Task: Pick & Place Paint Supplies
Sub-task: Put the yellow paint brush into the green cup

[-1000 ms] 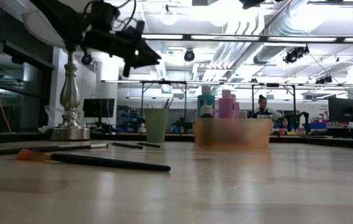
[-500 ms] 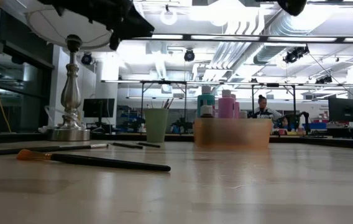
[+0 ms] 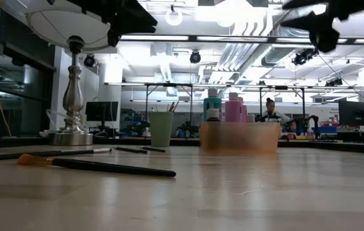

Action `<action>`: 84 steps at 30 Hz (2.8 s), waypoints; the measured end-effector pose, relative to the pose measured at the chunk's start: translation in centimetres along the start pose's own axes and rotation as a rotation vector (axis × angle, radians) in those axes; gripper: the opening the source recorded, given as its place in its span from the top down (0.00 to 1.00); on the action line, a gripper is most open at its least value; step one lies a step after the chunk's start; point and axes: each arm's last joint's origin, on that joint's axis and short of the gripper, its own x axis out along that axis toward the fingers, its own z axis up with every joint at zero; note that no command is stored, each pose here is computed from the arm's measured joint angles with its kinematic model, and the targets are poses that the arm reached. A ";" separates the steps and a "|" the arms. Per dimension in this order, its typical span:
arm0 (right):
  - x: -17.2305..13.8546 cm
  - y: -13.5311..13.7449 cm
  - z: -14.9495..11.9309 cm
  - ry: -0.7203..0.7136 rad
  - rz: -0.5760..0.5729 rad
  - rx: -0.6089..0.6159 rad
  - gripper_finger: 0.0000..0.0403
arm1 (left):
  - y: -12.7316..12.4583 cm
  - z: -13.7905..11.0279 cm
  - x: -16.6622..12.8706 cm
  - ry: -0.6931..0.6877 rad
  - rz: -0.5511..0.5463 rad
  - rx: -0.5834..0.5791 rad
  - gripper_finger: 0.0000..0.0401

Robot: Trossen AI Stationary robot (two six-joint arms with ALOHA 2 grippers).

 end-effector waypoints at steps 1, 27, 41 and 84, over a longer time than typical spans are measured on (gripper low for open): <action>-0.1 -0.4 -0.6 -0.007 0.003 0.015 0.63 | -0.2 -0.1 0.0 0.009 -0.006 0.003 0.79; -1.0 -6.8 -8.3 -0.098 0.127 0.171 0.70 | -1.7 -1.8 -0.4 0.173 -0.155 0.002 0.79; -0.9 -9.5 -8.3 0.039 0.112 0.014 0.97 | -1.7 -1.7 -0.4 0.156 -0.122 -0.046 0.79; -1.6 -9.6 -7.0 -0.081 0.281 -0.451 1.00 | -1.3 -1.8 -0.4 0.150 -0.029 -0.067 0.79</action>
